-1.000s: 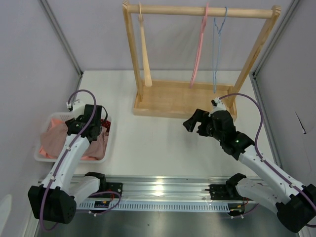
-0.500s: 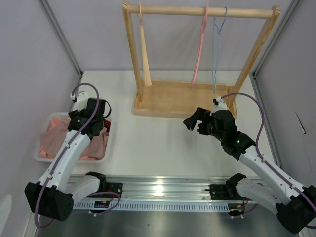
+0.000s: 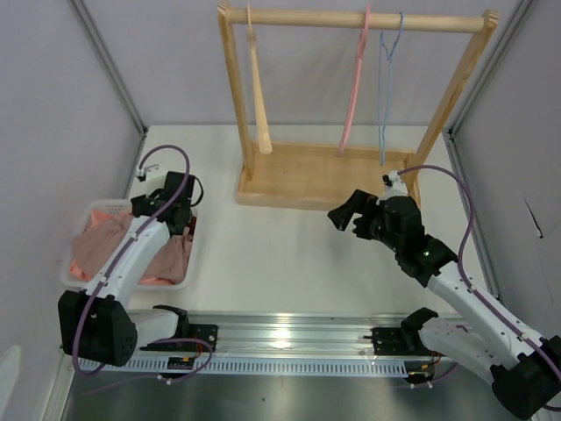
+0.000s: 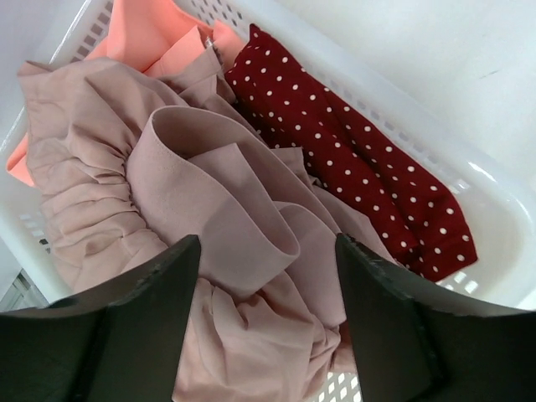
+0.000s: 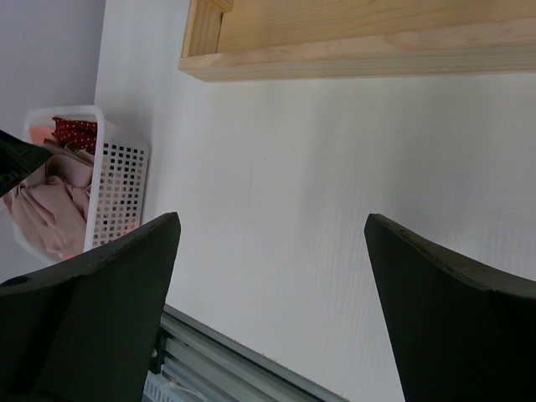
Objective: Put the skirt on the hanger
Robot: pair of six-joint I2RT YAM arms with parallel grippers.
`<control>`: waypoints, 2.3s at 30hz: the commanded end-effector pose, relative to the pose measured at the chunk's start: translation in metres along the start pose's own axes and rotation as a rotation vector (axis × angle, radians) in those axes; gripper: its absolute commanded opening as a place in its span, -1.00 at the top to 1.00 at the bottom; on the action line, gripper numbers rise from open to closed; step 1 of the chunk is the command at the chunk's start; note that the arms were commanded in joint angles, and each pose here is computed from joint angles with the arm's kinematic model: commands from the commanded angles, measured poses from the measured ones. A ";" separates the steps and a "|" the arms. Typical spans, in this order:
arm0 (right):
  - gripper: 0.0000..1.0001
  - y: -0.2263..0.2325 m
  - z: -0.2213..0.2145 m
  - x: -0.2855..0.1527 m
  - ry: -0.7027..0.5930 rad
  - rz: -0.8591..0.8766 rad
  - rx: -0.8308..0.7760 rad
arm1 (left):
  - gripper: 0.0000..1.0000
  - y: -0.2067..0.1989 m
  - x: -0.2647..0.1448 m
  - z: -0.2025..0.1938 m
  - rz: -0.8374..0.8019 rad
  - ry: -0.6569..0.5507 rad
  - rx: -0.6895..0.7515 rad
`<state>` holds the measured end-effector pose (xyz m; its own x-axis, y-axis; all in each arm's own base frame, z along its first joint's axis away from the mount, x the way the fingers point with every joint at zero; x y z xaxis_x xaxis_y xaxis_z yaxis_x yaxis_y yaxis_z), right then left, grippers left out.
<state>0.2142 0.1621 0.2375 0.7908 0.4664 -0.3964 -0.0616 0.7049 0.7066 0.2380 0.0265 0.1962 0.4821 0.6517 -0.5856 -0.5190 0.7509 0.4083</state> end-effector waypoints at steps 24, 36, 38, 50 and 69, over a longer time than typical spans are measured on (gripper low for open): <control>-0.99 0.000 0.005 -0.003 -0.010 0.035 0.033 | 1.00 0.021 -0.022 0.031 -0.042 -0.057 -0.049; -0.99 0.031 0.025 -0.002 0.005 0.082 -0.012 | 1.00 0.059 -0.142 0.108 -0.442 -0.344 -0.198; -0.99 0.033 0.027 0.000 0.008 0.077 -0.019 | 1.00 0.074 -0.169 0.121 -0.518 -0.416 -0.243; -0.99 0.054 0.048 -0.004 -0.035 0.087 -0.054 | 1.00 0.075 -0.281 0.141 -1.231 -0.698 -0.177; -0.99 0.060 0.064 -0.025 -0.104 0.055 -0.079 | 1.00 0.014 -0.355 0.144 -1.677 -0.742 -0.063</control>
<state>0.2325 0.1634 0.3019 0.8095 0.4663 -0.3568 -0.1166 0.7233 0.6807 0.1692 -0.1780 0.4766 0.6349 -0.7715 -0.0422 0.7385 0.6220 -0.2603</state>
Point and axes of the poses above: each gripper's point midway between its finger pads, its own x axis out along the fingers, its own y axis along the line the jaws close on, z = x × y, the point moved 6 cm from there along -x, back along the fingers, and after that the axes turned 9 degrees about x, right-handed, at the moved point
